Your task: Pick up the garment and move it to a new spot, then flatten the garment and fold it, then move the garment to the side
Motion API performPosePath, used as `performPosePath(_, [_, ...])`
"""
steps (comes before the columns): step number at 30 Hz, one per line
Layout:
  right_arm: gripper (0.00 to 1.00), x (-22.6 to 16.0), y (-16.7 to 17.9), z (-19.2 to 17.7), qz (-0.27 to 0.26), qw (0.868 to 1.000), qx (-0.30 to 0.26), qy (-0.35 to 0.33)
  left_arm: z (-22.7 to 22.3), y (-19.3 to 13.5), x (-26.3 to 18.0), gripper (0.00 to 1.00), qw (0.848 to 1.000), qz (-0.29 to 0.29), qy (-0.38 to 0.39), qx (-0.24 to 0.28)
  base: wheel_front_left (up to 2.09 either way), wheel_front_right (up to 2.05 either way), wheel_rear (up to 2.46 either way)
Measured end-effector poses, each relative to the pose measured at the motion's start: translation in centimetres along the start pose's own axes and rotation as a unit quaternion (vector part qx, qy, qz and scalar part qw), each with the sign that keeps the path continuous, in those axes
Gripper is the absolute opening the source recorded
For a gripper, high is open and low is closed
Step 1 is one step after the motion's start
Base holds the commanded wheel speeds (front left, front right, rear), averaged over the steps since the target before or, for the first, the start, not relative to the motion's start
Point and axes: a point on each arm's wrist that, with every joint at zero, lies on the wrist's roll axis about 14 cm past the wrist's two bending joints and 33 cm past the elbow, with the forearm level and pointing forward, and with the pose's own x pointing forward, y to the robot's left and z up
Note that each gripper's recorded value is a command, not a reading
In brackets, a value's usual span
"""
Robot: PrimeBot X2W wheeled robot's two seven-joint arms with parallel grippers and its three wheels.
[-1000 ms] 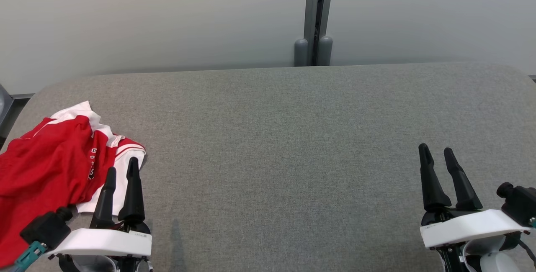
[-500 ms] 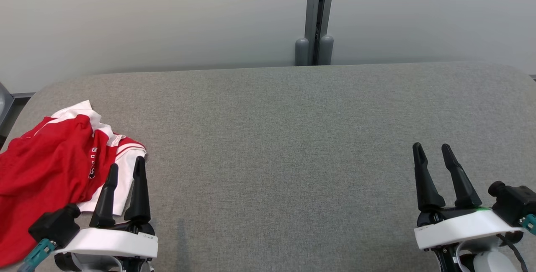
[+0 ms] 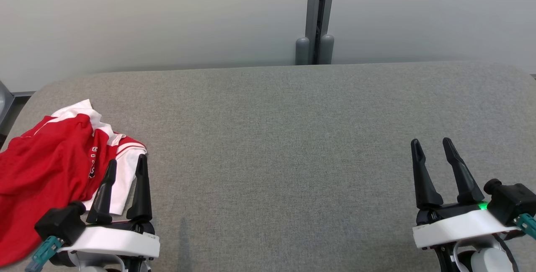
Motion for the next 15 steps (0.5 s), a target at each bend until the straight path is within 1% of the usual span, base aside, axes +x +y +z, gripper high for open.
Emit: performPosePath(15, [1.00,0.26,0.81,0.27,0.020,0.998,-0.052,-0.010,0.21,-0.34,0.08,1.00,0.998,-0.015,-0.007,0.066,0.00,0.00,0.00])
